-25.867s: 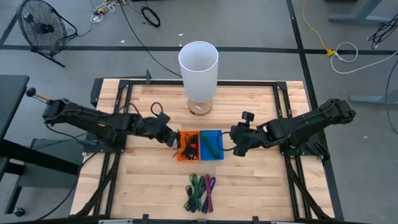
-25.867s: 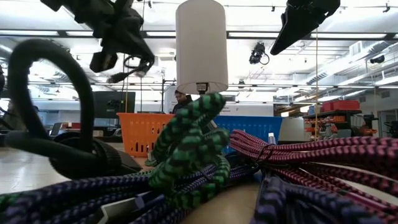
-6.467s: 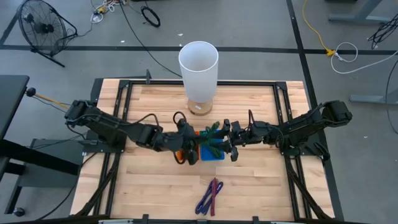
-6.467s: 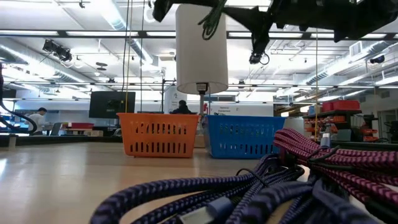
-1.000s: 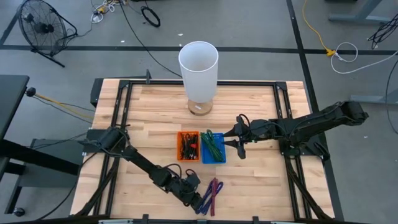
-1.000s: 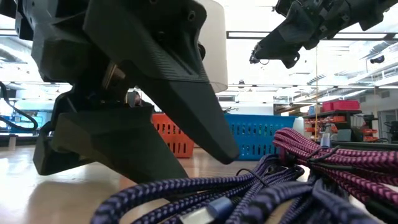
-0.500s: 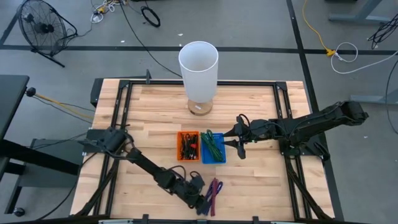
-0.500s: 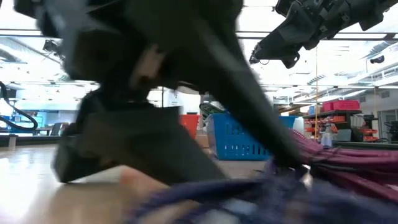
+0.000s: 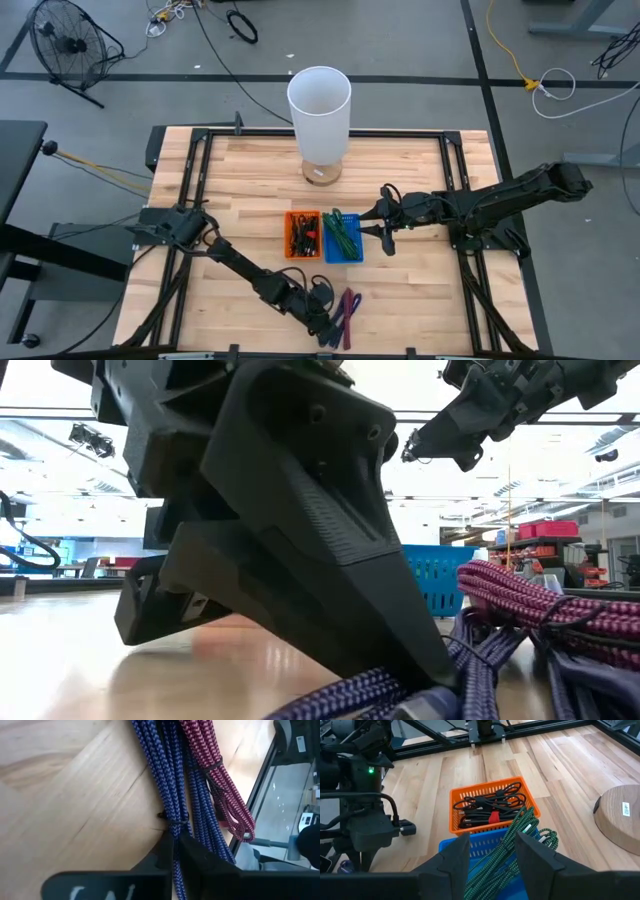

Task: Pick & Place USB Port
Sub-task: Put the blue USB cable into the blue bin

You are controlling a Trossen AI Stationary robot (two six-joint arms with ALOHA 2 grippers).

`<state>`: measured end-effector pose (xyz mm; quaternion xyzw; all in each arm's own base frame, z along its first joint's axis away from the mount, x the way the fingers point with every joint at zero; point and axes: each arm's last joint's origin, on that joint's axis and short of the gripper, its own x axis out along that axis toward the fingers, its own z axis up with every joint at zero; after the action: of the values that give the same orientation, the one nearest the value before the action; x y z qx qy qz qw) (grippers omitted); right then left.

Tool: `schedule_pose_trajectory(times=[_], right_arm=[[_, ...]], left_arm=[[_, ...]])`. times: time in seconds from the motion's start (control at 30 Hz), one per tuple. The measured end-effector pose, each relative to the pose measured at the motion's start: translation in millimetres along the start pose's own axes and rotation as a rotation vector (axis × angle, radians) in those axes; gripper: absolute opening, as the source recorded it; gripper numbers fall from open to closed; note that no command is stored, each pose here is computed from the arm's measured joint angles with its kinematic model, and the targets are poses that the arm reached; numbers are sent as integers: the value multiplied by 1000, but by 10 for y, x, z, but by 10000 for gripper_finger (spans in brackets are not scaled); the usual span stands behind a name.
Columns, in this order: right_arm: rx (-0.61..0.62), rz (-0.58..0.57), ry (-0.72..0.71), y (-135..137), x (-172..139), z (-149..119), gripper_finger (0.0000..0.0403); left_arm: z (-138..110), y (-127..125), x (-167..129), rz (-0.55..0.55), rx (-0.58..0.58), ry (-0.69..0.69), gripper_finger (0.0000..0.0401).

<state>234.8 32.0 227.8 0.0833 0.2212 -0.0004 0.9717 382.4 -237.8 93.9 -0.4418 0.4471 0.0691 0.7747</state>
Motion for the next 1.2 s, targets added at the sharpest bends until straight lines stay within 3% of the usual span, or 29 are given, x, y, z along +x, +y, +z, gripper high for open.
schedule_pose_trajectory(times=[0.33,0.67,0.97,1.2], right_arm=[[0,0,0,0,0,0,158],[5,0,0,0,0,0,158],[11,0,0,0,0,0,158],[39,-46,-50,-9,-1,39,158]], left_arm=[[3,-71,-131,0,46,-9,5],[53,-107,-707,224,120,-84,4],[204,-356,-1244,157,239,-248,4],[427,-463,-1675,184,393,-457,4]])
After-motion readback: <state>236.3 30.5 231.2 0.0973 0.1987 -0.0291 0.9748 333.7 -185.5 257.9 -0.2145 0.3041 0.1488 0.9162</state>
